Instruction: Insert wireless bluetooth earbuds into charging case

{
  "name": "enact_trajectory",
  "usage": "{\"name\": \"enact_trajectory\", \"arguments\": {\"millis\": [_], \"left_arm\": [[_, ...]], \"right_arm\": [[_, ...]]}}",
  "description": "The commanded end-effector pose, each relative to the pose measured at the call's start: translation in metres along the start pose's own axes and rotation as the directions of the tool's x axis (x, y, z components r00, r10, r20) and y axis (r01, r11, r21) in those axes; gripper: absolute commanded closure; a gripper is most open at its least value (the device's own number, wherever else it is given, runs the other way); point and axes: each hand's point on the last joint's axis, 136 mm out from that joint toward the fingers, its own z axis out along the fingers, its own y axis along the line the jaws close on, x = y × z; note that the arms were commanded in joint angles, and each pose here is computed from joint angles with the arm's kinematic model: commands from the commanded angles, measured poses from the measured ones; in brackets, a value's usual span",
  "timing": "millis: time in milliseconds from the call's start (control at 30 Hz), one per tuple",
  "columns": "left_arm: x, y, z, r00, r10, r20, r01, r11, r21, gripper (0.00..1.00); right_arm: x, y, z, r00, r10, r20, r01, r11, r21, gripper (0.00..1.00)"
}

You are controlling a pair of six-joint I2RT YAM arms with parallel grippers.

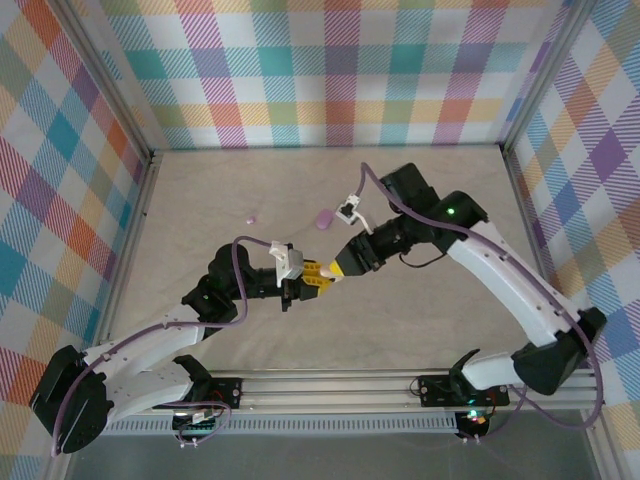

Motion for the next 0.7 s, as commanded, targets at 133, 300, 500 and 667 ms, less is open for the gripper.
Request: {"name": "enact_trajectory", "arguments": {"millis": [133, 300, 500, 667], "left_arm": [[-0.019, 0.007, -0.001, 0.998, -0.05, 0.038, 0.05, 0.999, 0.006, 1.0], [-0.024, 0.007, 0.001, 0.988, -0.153, 0.015, 0.152, 0.985, 0.08, 1.0], [-0.022, 0.003, 0.005, 0.98, -0.196, -0.016, 0.196, 0.972, 0.132, 1.0], [-0.026, 0.004, 0.009, 0.979, -0.205, -0.019, 0.205, 0.968, 0.146, 1.0]], "right_arm": [[0.001, -0.018, -0.013, 0.98, -0.165, 0.111, 0.148, 0.978, 0.147, 0.42], [0.001, -0.034, 0.0, 0.948, -0.285, 0.139, 0.262, 0.951, 0.166, 0.37], [-0.031, -0.042, -0.003, 0.918, -0.335, 0.212, 0.287, 0.93, 0.229, 0.56], [-0.03, -0.046, 0.005, 0.914, -0.34, 0.22, 0.299, 0.933, 0.201, 0.6]]}}
